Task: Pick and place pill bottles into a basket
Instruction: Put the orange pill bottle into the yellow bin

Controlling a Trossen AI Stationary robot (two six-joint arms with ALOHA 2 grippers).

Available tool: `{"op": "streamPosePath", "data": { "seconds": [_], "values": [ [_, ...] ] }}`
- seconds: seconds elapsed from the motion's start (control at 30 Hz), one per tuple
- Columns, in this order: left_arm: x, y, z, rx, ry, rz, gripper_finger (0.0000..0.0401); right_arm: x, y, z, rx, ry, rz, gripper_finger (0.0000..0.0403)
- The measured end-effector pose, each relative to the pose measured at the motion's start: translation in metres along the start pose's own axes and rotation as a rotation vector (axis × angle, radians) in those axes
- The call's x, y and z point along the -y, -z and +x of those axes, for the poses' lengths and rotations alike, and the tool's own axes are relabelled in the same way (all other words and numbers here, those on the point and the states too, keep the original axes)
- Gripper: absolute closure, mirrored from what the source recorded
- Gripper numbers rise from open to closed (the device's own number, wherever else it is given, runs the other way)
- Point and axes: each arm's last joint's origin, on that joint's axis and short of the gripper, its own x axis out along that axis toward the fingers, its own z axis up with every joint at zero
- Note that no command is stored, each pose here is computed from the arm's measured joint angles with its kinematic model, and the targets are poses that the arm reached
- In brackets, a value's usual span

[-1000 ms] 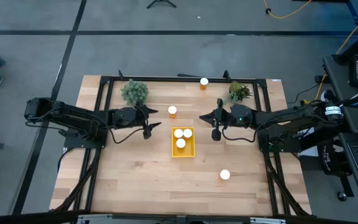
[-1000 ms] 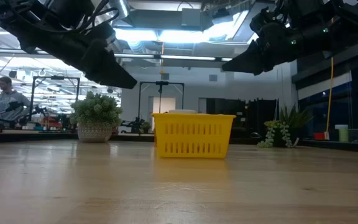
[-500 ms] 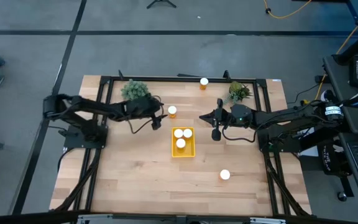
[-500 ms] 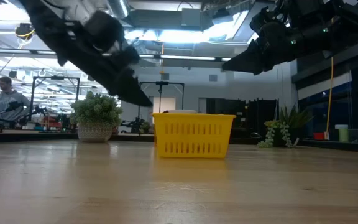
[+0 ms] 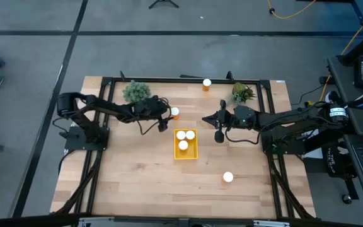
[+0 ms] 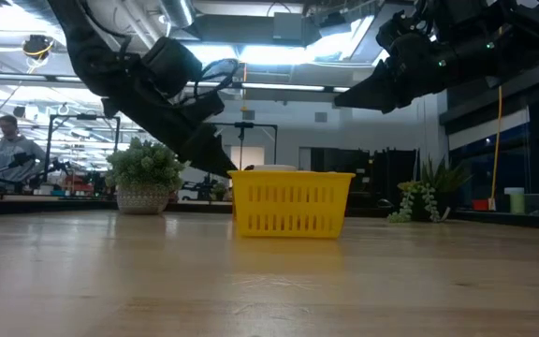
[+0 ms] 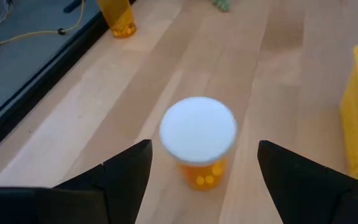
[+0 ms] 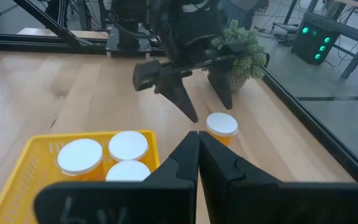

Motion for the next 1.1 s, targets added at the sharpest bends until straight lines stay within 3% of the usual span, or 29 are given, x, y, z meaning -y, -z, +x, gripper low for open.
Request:
{"op": "streamPosePath", "data": {
  "seconds": [0.5,1.1],
  "values": [
    [-0.004,0.011,0.017,-0.036,0.003,-0.034,0.0113,0.0,0.0,0.0,0.0,-0.001,-0.001,0.0387],
    [-0.005,-0.001,0.027,-0.014,-0.019,0.009,0.0113,0.0,0.0,0.0,-0.002,-0.001,-0.004,0.0387]
  ]
}}
